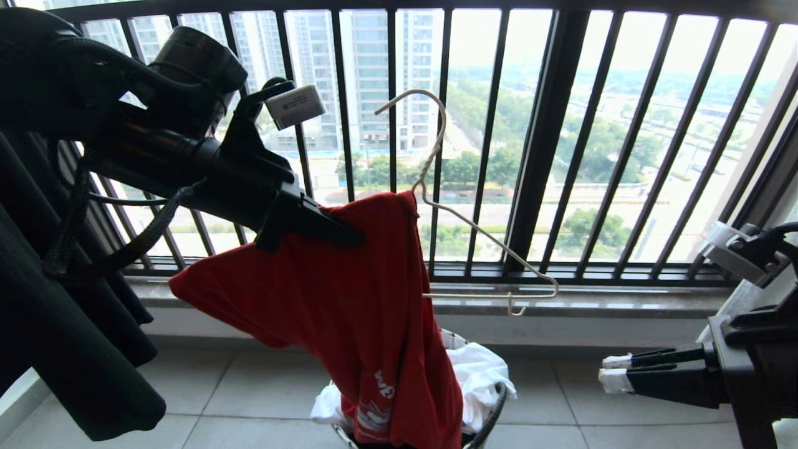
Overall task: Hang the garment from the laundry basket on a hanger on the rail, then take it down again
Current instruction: Hang the clothes on the clothes rack
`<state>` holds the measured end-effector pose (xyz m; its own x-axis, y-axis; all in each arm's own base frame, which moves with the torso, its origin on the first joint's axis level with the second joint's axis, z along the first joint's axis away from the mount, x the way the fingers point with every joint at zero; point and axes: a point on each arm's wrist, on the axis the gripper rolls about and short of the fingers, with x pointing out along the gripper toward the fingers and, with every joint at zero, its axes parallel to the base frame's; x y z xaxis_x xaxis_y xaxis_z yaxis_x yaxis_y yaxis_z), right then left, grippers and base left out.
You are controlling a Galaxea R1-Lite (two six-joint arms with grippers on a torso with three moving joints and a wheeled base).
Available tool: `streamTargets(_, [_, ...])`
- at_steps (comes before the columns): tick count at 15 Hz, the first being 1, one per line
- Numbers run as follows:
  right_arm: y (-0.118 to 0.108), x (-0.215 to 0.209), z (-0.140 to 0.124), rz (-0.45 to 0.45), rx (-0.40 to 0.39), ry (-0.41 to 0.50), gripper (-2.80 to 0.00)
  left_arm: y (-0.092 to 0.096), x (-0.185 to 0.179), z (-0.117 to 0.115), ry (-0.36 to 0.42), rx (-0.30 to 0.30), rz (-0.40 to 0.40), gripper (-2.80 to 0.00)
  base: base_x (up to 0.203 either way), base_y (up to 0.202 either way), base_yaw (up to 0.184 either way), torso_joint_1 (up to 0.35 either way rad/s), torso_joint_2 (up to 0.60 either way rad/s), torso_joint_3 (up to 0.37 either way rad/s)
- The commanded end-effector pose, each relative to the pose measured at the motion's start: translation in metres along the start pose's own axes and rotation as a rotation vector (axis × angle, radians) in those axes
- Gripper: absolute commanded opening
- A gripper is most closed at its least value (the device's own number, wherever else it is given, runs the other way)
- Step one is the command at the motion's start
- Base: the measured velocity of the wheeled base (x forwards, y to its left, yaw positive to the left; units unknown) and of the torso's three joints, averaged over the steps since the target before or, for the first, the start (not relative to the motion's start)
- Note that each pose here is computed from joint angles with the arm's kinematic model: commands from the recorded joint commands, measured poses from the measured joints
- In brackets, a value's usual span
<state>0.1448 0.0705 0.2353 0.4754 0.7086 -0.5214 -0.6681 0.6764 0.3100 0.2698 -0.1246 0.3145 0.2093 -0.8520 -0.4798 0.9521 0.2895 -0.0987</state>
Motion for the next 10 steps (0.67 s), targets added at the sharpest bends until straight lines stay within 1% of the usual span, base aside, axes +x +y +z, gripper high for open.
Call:
streamTargets(1, [-0.002, 0.009, -0.005, 0.014, 0.017, 0.049, -2.80, -0.001, -0.004, 0.001, -0.009, 0.011, 0.007, -2.80, 0.000, 0.000, 0.000, 0.000, 0.00, 0.000])
streamTargets(3, [-0.001, 0.030, -0.012, 0.059, 0.031, 0.129, -2.80, 0.004, -0.004, 0.005, -0.040, 0.040, 0.029, -2.80, 0.000, 0.000, 0.000, 0.000, 0.00, 0.000])
streamTargets(4, [-0.003, 0.042, -0.011, 0.068, 0.054, 0.144, -2.80, 0.011, 0.001, 0.005, -0.050, 0.049, 0.035, -2.80, 0.000, 0.000, 0.000, 0.000, 0.00, 0.000])
streamTargets(6, [-0.005, 0.066, 0.000, 0.095, 0.087, 0.081, -2.80, 0.016, 0.005, 0.005, -0.054, 0.033, 0.037, -2.80, 0.000, 0.000, 0.000, 0.000, 0.00, 0.000])
streamTargets(8, [-0.007, 0.089, 0.006, 0.103, 0.123, 0.036, -2.80, 0.015, 0.002, 0.008, -0.063, 0.010, 0.041, -2.80, 0.000, 0.000, 0.000, 0.000, 0.00, 0.000])
streamTargets(10, [0.002, 0.109, 0.002, 0.103, 0.125, 0.061, -2.80, 0.014, -0.002, 0.009, -0.071, 0.003, 0.051, -2.80, 0.000, 0.000, 0.000, 0.000, 0.00, 0.000])
